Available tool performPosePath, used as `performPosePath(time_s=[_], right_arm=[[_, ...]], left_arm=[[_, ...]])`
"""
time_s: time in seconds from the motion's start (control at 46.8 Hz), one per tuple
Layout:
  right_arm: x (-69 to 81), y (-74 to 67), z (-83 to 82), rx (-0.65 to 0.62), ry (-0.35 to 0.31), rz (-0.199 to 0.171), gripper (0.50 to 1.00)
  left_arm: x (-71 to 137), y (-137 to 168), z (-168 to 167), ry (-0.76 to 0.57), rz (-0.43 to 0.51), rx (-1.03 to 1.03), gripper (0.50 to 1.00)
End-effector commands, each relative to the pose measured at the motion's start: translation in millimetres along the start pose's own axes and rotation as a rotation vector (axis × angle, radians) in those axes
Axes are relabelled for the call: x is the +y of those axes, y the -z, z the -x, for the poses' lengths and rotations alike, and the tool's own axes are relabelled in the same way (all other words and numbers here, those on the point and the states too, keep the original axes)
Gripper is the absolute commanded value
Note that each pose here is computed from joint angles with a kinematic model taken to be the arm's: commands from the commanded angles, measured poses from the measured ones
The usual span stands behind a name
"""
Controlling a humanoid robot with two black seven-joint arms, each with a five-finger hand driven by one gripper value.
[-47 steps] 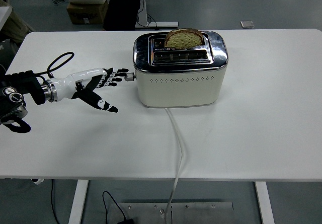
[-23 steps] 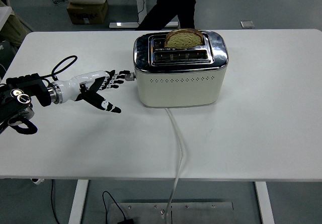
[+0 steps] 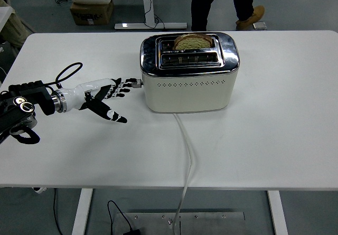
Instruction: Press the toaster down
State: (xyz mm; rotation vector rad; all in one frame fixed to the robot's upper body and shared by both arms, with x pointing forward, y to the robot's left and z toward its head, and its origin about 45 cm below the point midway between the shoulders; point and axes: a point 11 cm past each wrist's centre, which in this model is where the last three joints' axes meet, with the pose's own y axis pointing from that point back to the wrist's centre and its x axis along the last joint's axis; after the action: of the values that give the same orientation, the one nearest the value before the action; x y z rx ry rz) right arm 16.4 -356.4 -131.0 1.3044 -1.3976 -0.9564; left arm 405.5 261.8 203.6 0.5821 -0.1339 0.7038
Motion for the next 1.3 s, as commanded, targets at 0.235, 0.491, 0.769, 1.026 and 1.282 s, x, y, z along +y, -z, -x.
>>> performPosePath(time_s=[0.235, 0.491, 0.769, 1.026, 1.282], right_arm=[[0.0, 0.0, -0.1, 0.0, -0.001, 0.0, 0.998], [0.0, -0.2, -0.6, 0.0, -0.003, 0.001, 0.998], [0.0, -0.2, -0.6, 0.0, -0.003, 0.001, 0.998], [0.0, 0.0, -0.1, 0.0, -0.001, 0.0, 0.998], [0.0, -0.2, -0.6, 0.0, -0.003, 0.001, 0.998]], left_arm=[[-1.1, 7.1, -1.8, -0.008, -0.019, 0.006, 1.0], [-1.3, 12.8, -1.6, -0.019, -0.036, 0.005, 1.0], [-0.5, 25.5, -0.4, -0.026, -0.079, -0.005, 1.0], [13.4, 19.0, -23.0, -0.081, -0.068, 0.003, 1.0], [58.5, -8.2, -84.0, -0.219, -0.018, 0.041, 1.0]])
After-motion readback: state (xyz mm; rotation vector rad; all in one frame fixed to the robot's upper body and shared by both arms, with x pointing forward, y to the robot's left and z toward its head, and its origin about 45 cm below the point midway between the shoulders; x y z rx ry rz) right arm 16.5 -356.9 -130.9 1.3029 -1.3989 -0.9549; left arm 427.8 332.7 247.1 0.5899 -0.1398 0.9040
